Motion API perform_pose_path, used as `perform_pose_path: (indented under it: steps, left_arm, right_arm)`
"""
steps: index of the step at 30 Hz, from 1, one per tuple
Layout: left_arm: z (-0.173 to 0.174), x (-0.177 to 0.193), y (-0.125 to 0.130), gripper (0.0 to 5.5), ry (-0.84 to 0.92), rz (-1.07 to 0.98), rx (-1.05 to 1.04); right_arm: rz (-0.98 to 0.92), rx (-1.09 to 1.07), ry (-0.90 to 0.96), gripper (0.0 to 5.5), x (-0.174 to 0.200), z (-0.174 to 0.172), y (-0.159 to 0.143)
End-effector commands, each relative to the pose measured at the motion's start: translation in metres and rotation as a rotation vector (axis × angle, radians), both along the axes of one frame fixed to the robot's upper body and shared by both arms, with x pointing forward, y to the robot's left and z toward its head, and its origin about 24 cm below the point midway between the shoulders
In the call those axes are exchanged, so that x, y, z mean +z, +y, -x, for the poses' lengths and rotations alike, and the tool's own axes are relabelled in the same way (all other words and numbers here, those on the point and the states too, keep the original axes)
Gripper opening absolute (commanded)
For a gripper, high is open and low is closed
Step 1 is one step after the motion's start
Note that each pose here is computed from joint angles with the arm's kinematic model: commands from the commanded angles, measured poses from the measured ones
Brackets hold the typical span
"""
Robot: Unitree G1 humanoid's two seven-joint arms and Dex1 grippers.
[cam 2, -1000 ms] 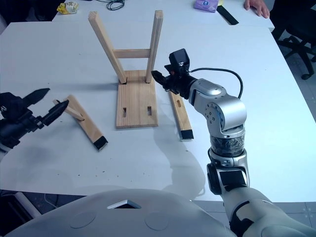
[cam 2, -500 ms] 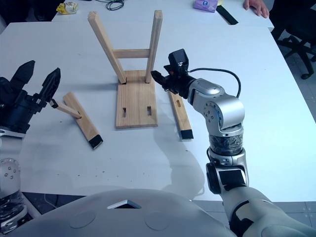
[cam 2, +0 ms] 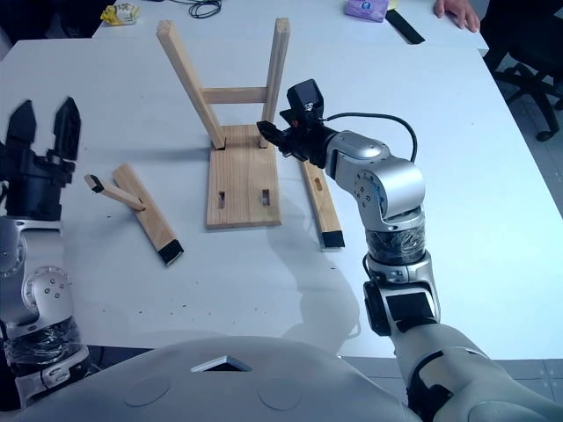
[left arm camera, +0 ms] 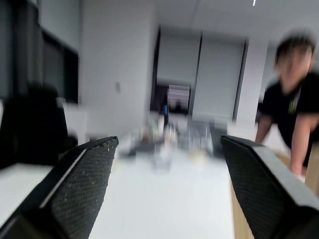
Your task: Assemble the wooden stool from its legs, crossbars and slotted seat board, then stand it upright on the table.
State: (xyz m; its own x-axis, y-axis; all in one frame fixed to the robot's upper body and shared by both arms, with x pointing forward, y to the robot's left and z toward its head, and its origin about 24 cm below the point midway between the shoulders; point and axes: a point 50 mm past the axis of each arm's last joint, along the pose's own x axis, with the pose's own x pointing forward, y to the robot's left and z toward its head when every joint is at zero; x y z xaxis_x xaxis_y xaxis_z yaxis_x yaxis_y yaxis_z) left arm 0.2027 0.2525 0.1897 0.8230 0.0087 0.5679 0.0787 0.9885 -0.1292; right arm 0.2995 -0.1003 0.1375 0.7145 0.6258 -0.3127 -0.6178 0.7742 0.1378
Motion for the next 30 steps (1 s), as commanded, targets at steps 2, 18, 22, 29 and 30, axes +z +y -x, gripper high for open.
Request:
perform_pose_path:
  steps: [2,18,22,29,30]
  left_arm:
    - [0.017,0.065,-0.003,3.82,-0.250,-0.078,0.106]
    - [-0.026,-0.118,-0.025,3.82,0.552,0.020,0.055]
    - [-0.027,-0.057,-0.017,3.82,0.249,0.074,0.108]
    - [-0.002,0.029,0.002,3.82,-0.113,0.138,0.137]
    - [0.001,0.035,0.005,3.82,-0.126,0.146,0.147]
  right_arm:
    - [0.017,0.021,-0.014,2.85,0.005,-0.002,0.001]
    - [0.001,0.032,-0.026,2.85,0.013,-0.007,0.006]
    - [-0.009,0.024,-0.025,2.85,0.013,-0.007,0.006]
    - [-0.016,0.041,-0.027,2.85,0.012,-0.003,0.007]
    - [-0.011,0.054,-0.026,2.85,0.012,-0.002,0.008]
